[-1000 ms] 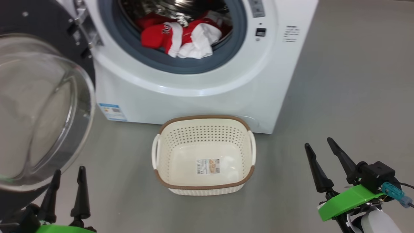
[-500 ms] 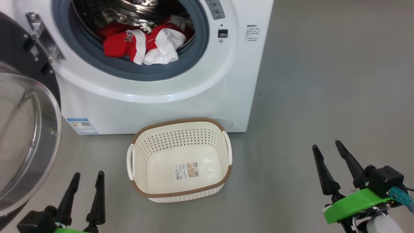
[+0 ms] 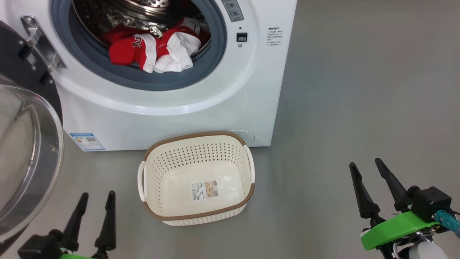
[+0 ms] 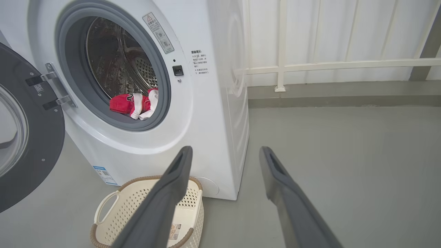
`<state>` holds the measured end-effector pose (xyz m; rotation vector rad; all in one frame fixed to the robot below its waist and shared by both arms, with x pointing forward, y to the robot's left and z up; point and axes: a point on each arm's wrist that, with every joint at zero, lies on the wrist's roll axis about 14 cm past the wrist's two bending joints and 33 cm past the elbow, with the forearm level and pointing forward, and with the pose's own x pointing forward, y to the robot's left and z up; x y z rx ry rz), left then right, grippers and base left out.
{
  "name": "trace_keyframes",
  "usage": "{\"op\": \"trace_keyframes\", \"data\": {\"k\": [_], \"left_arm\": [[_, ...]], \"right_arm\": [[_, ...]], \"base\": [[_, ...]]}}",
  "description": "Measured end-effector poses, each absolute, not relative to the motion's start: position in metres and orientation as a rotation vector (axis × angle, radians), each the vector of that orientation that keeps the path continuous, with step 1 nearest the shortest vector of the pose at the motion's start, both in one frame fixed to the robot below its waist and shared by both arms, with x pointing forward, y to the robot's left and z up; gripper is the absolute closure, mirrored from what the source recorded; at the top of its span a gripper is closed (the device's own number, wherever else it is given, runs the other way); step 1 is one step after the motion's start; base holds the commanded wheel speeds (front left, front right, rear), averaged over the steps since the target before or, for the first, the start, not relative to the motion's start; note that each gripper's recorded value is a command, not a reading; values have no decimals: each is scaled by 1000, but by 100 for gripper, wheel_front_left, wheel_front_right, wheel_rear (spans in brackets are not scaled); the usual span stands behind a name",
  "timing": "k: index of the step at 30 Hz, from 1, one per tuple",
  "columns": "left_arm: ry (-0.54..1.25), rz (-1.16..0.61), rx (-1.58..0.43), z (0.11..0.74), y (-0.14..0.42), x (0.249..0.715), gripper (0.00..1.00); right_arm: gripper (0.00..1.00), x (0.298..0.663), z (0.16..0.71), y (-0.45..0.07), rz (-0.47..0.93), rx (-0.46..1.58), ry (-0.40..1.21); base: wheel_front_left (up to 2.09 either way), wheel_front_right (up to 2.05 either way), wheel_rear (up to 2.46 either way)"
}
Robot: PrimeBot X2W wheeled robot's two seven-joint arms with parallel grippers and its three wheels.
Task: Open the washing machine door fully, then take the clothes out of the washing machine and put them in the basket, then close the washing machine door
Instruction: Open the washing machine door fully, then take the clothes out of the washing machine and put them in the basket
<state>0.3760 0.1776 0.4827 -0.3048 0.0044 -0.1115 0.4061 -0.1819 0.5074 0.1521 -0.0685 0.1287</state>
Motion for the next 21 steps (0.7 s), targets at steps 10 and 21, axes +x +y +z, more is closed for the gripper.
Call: {"op": "trace_keyframes", "data": {"k": [10, 21], "left_arm": [[6, -78, -278, 481, 188, 374, 0], [0, -87, -280, 483, 185, 373, 0]], "right_arm": [[0, 407, 509, -178, 139, 153, -74], [0, 408, 509, -175, 148, 154, -73]], "base": [[0, 0, 0], [24, -47, 23]]}}
